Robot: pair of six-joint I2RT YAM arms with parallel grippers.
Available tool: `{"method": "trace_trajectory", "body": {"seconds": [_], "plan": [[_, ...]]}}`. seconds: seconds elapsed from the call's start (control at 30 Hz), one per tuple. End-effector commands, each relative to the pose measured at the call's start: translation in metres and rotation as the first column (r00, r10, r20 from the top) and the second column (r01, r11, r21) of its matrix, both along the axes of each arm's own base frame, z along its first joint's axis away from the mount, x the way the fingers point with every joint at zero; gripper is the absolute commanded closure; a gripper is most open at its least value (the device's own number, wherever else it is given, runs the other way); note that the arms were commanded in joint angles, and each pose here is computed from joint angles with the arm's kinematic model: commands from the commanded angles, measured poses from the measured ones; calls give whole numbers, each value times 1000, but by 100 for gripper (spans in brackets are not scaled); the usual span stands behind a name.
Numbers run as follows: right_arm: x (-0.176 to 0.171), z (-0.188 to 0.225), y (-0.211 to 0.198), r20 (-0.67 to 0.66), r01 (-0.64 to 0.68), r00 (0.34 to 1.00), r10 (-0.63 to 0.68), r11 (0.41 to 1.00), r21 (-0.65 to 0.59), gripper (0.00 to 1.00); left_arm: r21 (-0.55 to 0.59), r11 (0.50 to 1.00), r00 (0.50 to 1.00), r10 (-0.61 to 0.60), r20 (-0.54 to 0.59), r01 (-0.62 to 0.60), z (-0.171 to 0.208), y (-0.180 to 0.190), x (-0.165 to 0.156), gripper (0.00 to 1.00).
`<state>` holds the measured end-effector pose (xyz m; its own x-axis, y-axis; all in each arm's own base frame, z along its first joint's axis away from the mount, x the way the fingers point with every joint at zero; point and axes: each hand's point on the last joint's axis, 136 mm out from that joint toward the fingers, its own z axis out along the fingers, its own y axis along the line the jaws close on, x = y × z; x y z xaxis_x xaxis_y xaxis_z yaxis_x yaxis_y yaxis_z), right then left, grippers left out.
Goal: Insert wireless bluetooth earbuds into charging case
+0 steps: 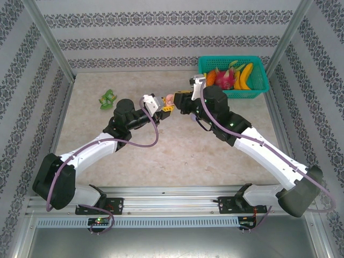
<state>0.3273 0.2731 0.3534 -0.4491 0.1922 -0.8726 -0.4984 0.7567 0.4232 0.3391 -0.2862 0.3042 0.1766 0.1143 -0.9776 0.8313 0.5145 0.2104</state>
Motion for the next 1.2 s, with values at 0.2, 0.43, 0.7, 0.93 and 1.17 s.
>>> {"method": "trace_trajectory", "body": {"seconds": [0.2,0.43,0.7,0.93,1.17], "plan": [[5,-13,6,-22,12,1000,-12,1000,16,77,-14,1000,998,-14,55,15,17,-2,-10,100],[8,-20,7,-36,16,999,-16,1000,10,78,-21,1000,998,-12,58,13,20,-1,-11,100],[9,-27,7,-57,16,998,-15,1000,9,78,-29,1000,998,-8,61,10,23,0,-12,100],[4,-29,9,-65,-3,998,4,1000,11,79,-32,999,998,-1,57,2,24,0,-9,100],[-2,-33,6,-68,-9,998,9,1000,1,79,-35,999,999,1,54,1,26,-2,-6,100]]}}
